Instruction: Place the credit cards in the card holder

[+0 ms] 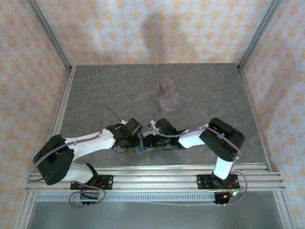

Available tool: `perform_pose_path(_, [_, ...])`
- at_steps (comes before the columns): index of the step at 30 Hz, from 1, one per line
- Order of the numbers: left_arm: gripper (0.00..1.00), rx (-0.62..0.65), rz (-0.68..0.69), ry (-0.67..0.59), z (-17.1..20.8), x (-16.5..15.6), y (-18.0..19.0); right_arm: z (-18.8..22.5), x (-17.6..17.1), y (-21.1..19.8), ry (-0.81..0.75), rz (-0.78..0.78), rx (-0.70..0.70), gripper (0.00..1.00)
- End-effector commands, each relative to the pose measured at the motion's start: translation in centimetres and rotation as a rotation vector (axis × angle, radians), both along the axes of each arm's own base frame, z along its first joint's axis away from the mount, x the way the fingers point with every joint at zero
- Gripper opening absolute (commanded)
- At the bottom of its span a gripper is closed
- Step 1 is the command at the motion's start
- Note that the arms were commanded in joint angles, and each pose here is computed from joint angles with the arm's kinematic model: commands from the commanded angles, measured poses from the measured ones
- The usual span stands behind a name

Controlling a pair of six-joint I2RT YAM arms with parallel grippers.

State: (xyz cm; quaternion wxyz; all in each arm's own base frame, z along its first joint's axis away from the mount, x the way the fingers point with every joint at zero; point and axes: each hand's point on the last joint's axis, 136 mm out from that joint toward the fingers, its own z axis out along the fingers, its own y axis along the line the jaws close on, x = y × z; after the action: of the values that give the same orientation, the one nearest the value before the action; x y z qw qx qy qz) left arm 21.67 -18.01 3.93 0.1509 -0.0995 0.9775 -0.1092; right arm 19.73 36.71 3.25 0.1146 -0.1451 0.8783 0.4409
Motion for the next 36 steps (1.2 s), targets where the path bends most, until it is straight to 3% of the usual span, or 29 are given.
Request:
perform_pose_path(1, [0.22, -0.044, 0.017, -0.044, 2.5, 0.3, 0.4, -3.3, -0.7, -2.3, 0.036, -0.026, -0.149, 0.15])
perform_pose_path(7, [0.23, -0.036, 0.033, -0.042, 2.7, -0.1, 1.8, -2.3, -0.7, -1.8, 0.035, -0.009, -0.142, 0.2])
perform_pose_path(20, [0.22, -0.031, 0.019, 0.013, 0.0, 0.0, 1.0, 0.8, -0.7, -1.3, 0.009, 0.027, -0.111, 0.34])
perform_pose_path(36, [0.21, -0.021, 0.017, 0.045, -1.6, -0.1, 0.8, 2.2, -1.4, -0.4, 0.021, 0.07, -0.038, 0.45])
